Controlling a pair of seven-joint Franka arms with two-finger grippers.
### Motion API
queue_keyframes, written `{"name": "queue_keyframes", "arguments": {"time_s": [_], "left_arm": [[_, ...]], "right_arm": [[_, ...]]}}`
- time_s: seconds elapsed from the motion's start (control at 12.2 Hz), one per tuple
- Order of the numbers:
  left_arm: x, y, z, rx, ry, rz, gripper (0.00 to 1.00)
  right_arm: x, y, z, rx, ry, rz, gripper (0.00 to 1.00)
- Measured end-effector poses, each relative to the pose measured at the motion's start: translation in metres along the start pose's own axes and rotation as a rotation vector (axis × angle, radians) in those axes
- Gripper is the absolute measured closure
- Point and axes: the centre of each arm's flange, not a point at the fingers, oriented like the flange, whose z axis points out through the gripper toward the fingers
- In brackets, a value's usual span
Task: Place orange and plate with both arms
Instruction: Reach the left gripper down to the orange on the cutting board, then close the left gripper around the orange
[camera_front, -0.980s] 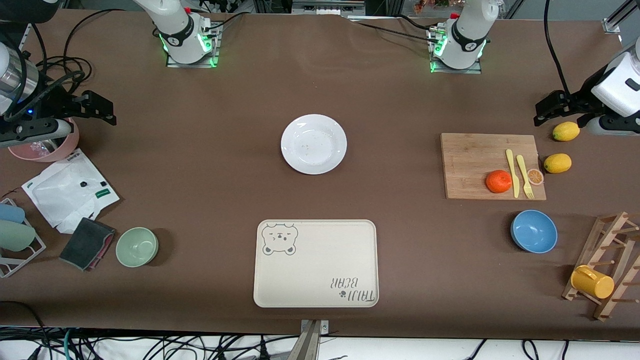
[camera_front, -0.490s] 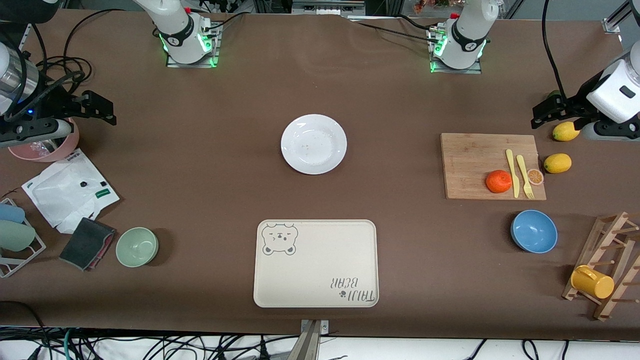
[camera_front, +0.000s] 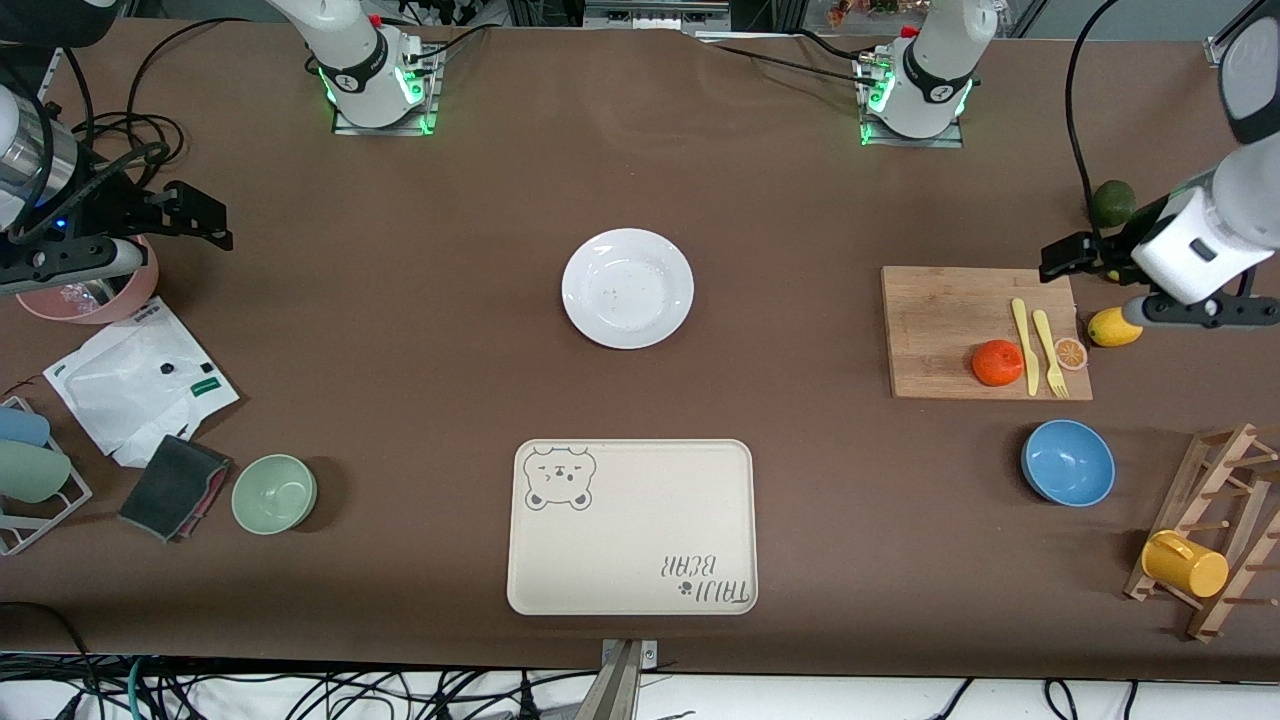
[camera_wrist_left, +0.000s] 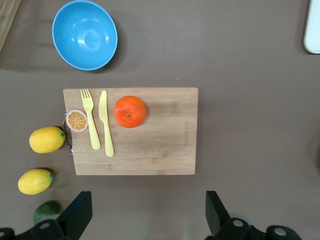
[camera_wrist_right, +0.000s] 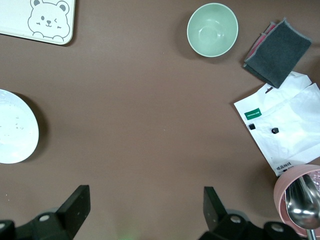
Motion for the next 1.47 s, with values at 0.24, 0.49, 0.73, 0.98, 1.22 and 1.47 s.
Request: {"name": "queue_keyframes", "arguments": {"time_s": [0.24,0.49,0.73,0.98,1.22,1.47], "left_arm": [[0.027,-0.013,0.042,0.004,-0.033,-0.014,0.00],[0.059,-0.025,0.110,0.028,-0.022,-0.014,0.00],[0.062,-0.026,0.189,0.040,0.036,0.002,0.00],[0.050,-0.042,0.249,0.081,0.113,0.027,0.00],[0.048,-0.060,0.274,0.073,0.113,0.014,0.00],[0.047,-0.058,0.285,0.069,0.095,0.019,0.00]], "right_arm": [[0.000,0.000,0.001,0.001,-0.004,0.000,0.00],[0.000,0.000,0.001,0.001,-0.007,0.001,0.00],[0.000,0.001,0.002,0.001,-0.011,0.001,0.00],[0.000,0.001,0.003,0.001,-0.012,0.001,0.00],[0.000,0.001,0.003,0.002,-0.012,0.001,0.00],[0.000,0.001,0.003,0.002,-0.013,0.001,0.00]]}}
